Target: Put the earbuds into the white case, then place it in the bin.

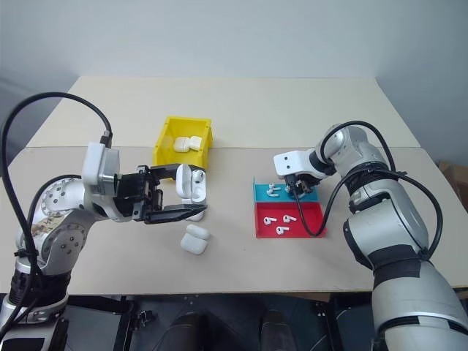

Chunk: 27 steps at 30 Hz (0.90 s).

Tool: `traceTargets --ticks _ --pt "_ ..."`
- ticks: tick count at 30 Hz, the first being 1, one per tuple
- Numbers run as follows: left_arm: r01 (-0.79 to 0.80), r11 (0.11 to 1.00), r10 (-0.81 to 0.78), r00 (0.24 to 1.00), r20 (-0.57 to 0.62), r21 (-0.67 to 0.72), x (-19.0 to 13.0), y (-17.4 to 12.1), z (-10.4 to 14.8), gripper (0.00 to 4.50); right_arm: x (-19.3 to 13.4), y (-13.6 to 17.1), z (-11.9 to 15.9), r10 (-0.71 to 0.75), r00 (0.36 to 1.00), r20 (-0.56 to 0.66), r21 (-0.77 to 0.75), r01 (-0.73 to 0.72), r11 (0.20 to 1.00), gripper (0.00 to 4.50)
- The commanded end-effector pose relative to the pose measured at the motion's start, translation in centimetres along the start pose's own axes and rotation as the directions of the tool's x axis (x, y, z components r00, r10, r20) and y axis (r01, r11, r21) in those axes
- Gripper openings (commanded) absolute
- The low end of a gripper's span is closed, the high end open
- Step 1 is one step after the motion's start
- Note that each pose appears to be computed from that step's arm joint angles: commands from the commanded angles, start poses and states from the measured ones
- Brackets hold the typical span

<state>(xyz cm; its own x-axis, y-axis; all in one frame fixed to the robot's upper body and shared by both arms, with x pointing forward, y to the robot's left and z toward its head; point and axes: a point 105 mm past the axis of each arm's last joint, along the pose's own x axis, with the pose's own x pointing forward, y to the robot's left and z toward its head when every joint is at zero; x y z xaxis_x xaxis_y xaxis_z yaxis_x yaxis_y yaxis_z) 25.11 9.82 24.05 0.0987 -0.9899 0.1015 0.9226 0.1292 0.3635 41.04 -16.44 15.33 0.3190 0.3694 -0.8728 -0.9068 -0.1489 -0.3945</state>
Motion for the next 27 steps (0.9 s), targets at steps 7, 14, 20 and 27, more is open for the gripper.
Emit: traceTargets --ticks 7,14,20,27 --pt "-0.016 0.999 0.016 1.0 0.009 0.036 -0.4 -0.3 1.2 2.86 -0.6 -1.0 0.2 -0.056 0.998 -0.014 -0.032 0.055 0.998 1.75" --pt "-0.019 0.999 0.019 1.0 0.009 0.036 -0.4 -0.2 1.2 2.86 0.0 -0.6 0.3 -0.032 0.999 -0.006 -0.018 0.031 0.999 1.75" --pt "-0.023 0.999 0.022 1.0 0.008 0.038 -0.5 -0.2 1.2 2.86 0.3 -0.1 0.2 -0.01 1.0 0.0 -0.018 0.01 1.0 1.38" --pt "-0.022 0.999 0.022 1.0 0.005 0.037 -0.6 -0.1 1.3 2.86 0.4 -0.1 0.1 -0.018 1.0 0.004 -0.005 0.018 1.0 0.62"
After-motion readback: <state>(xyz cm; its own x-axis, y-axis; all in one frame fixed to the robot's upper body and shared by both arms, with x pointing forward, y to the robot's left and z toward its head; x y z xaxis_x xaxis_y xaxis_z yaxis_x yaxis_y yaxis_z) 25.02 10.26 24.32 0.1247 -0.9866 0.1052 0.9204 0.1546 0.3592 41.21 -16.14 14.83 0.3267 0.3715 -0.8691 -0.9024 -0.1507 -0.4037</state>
